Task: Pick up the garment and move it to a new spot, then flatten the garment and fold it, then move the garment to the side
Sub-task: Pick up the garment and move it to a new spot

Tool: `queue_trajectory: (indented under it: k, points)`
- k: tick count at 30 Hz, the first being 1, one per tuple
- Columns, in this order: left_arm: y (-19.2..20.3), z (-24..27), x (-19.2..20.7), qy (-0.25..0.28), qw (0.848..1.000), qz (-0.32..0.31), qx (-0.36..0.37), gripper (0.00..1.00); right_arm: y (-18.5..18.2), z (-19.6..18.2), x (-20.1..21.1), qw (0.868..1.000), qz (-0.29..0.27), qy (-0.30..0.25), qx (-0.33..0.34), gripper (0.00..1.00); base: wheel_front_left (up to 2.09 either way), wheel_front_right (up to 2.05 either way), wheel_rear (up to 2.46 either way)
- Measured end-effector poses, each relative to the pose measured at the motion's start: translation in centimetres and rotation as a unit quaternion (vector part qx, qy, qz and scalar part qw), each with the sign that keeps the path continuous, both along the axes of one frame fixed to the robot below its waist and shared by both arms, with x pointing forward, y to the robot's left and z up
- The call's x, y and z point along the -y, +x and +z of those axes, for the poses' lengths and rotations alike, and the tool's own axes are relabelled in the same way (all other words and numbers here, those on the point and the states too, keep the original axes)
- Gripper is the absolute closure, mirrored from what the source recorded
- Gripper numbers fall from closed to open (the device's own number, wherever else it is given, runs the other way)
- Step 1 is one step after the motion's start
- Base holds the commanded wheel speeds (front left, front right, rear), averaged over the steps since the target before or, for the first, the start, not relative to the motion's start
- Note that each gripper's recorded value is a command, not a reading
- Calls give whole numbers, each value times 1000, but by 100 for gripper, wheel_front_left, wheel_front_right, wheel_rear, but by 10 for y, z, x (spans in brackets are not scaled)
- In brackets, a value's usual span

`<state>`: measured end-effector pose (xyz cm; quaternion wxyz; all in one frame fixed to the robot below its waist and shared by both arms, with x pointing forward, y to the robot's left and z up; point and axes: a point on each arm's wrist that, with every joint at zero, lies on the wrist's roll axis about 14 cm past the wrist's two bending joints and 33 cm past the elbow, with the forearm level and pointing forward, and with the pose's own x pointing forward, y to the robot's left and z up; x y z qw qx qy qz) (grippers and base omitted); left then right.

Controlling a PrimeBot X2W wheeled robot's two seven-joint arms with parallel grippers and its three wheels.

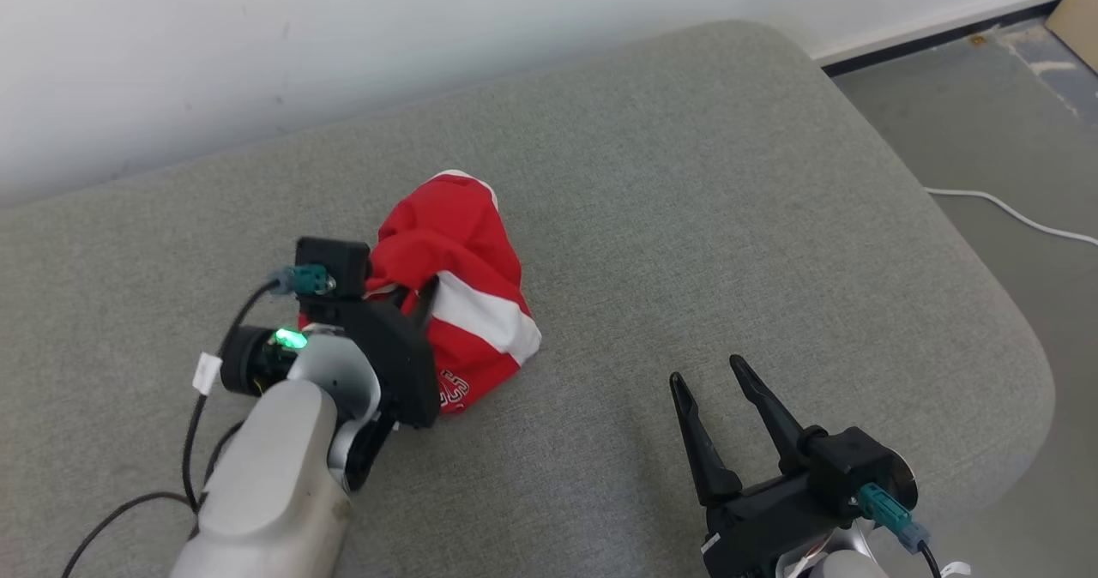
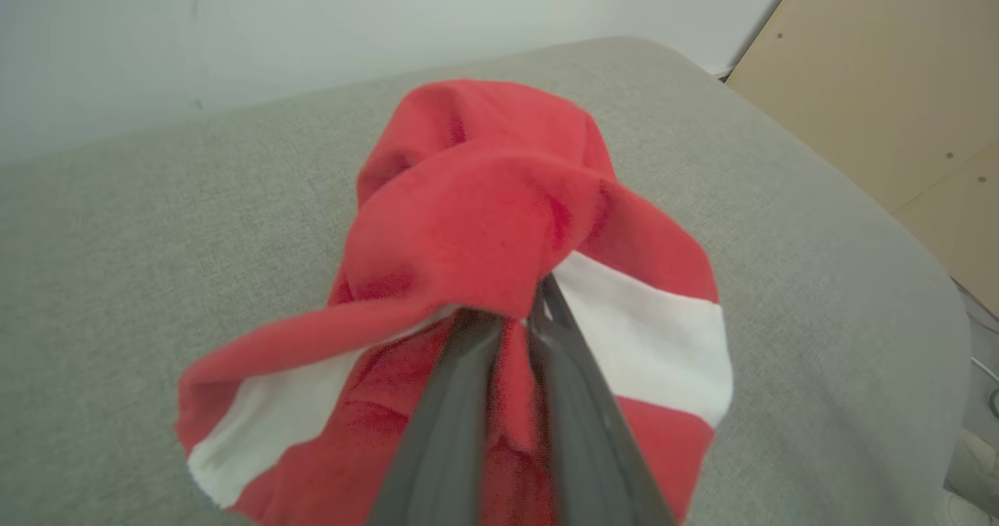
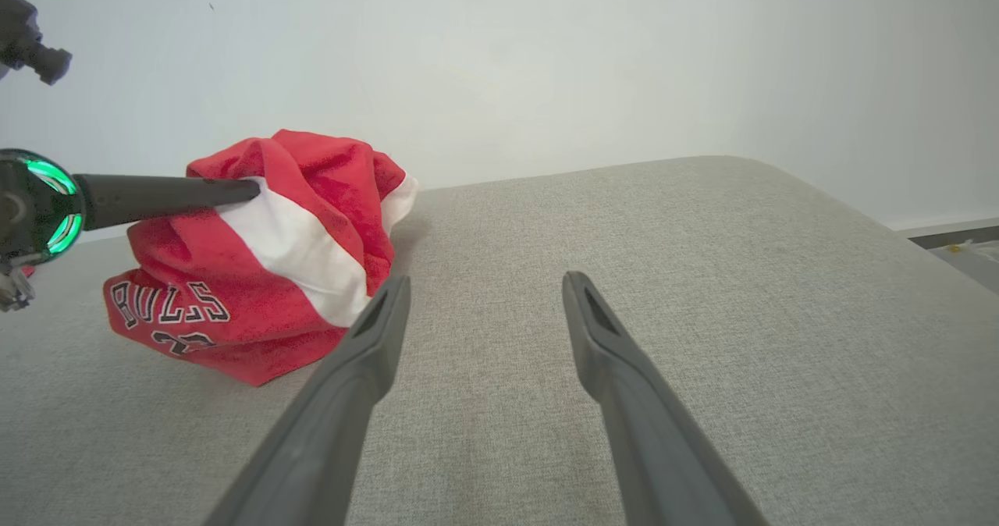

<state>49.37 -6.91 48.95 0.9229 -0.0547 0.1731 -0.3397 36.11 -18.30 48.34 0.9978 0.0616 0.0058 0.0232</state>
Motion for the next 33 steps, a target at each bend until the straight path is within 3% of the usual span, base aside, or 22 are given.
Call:
queue_trajectory:
  k: [1, 5, 12, 19, 33]
  points:
    - [-2, -9, 2, 5, 1000, -3, -6, 0, 0, -1, 1, 1000, -2, 1, -2, 0, 0, 0, 0]
    - [-5, -21, -2, -20, 1000, 10, -17, 0, 3, -5, 2, 1000, -3, 2, -7, 0, 0, 0, 0]
    - [-2, 10, -24, -89, 994, 54, 43, 0, 9, -9, -4, 1000, 5, 5, -11, 0, 0, 0, 0]
    - [-17, 26, -98, -121, 976, 152, 97, 0, 5, -6, -14, 1000, 19, 6, -3, 0, 0, 0, 0]
    - [-101, 24, -245, -101, 923, 337, 155, 0, 0, 1, -35, 999, 51, -3, 10, 0, 0, 0, 0]
